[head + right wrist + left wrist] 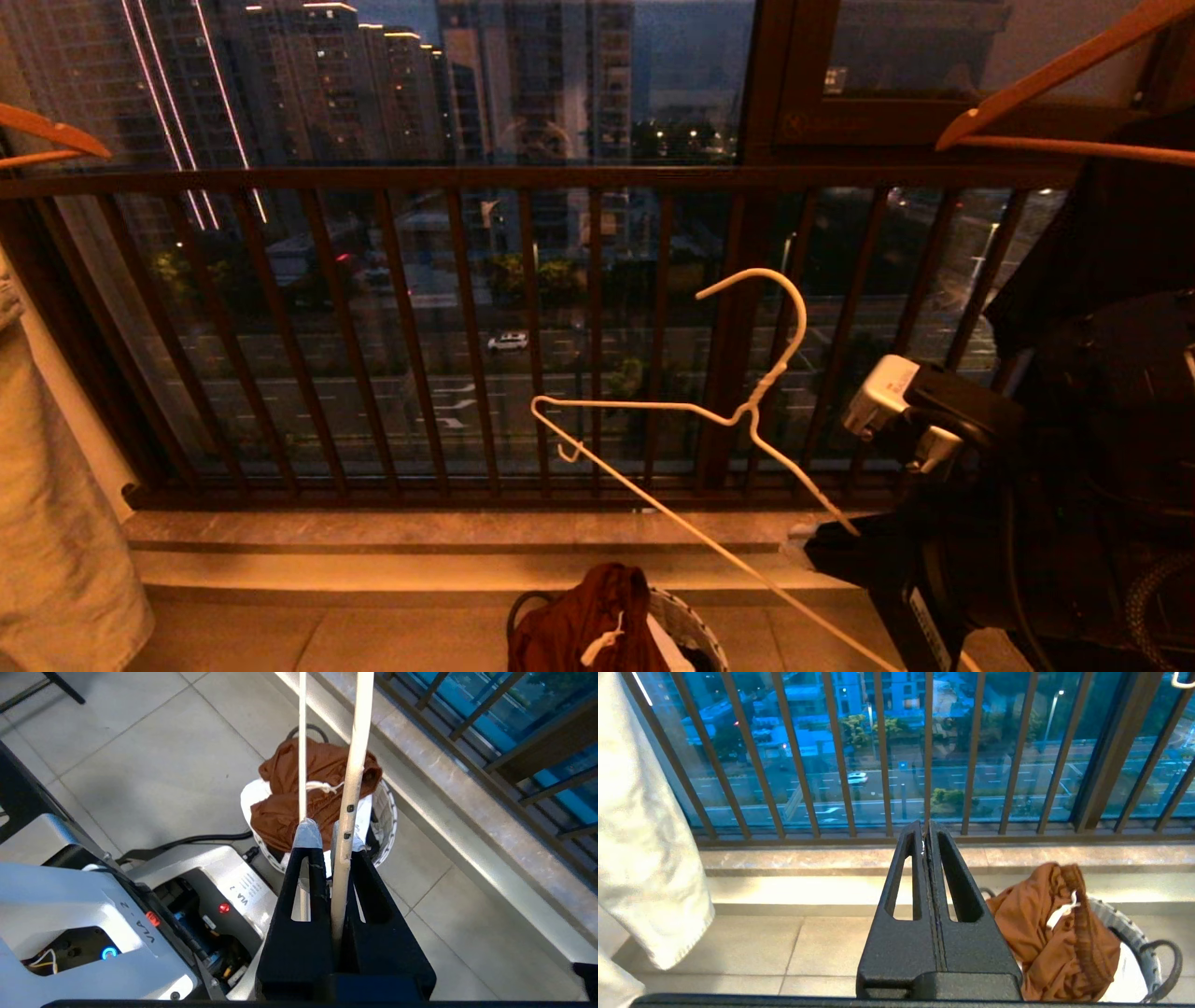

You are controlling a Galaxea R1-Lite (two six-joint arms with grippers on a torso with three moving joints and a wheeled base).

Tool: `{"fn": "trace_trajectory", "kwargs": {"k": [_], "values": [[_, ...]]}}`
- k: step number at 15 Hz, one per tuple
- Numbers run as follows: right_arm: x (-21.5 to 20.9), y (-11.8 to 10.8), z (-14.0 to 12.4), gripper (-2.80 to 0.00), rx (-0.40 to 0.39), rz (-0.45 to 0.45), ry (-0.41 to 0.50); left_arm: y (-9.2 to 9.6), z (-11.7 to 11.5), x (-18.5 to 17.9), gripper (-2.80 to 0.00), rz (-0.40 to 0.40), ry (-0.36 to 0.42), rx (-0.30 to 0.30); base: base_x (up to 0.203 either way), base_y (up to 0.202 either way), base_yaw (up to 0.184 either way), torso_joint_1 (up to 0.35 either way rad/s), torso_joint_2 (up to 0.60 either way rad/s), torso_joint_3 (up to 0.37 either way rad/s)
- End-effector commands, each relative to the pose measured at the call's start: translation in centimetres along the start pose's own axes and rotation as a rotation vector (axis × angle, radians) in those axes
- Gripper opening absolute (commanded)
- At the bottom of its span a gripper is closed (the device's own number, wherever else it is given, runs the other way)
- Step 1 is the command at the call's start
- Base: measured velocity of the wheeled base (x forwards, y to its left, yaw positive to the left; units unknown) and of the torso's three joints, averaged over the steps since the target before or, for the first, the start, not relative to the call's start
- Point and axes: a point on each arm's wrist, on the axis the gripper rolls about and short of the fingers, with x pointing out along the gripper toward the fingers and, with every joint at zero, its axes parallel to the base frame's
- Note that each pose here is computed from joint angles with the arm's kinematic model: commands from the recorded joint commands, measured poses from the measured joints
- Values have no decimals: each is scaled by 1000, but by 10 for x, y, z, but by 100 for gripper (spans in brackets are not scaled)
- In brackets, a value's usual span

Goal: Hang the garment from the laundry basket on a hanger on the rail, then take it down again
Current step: Pick up clothes from the basket

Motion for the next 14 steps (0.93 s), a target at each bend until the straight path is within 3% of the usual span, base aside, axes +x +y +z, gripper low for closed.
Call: {"fn": "trace_trajectory", "kwargs": {"k": [1,14], "values": [[-1,0,-1,-280,-1,1,-1,0,-3,1,-280,0,11,0,0,0,0,-212,515,312],[-6,-1,-8,-280,-4,-43,7,0,-3,1,-280,0,11,0,0,0,0,-169,487,316]]}}
